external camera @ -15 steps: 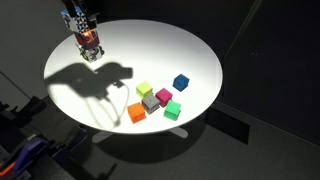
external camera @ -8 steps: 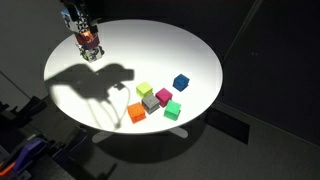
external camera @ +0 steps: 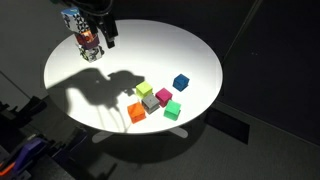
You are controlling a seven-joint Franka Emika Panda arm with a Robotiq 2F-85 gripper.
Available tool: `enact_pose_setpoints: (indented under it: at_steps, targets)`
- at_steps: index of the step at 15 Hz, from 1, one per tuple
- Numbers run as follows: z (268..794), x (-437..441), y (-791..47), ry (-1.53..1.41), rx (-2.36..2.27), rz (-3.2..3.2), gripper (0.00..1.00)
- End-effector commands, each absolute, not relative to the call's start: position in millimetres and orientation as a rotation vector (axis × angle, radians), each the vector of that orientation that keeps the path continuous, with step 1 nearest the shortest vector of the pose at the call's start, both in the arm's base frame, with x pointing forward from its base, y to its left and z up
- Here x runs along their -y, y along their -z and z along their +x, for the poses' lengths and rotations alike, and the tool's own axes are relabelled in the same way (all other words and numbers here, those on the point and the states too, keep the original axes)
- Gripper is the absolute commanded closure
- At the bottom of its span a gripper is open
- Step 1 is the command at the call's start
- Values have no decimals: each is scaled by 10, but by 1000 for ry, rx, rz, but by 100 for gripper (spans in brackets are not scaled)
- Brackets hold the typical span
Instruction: Put the orange block on the light green block
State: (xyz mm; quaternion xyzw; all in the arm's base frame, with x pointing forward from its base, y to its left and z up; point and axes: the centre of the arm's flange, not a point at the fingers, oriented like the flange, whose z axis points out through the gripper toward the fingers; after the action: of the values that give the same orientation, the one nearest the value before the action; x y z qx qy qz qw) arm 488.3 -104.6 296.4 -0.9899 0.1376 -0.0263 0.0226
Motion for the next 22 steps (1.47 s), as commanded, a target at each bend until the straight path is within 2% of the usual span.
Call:
enact_pose_setpoints:
  at_steps: [1, 8, 22]
  targets:
    - [5079, 1211, -2744, 145, -496, -3032, 0]
    - [5224, 1461, -2298, 13, -588, -3050, 0]
    - [4875, 2103, -1686, -100, -747, -3049, 0]
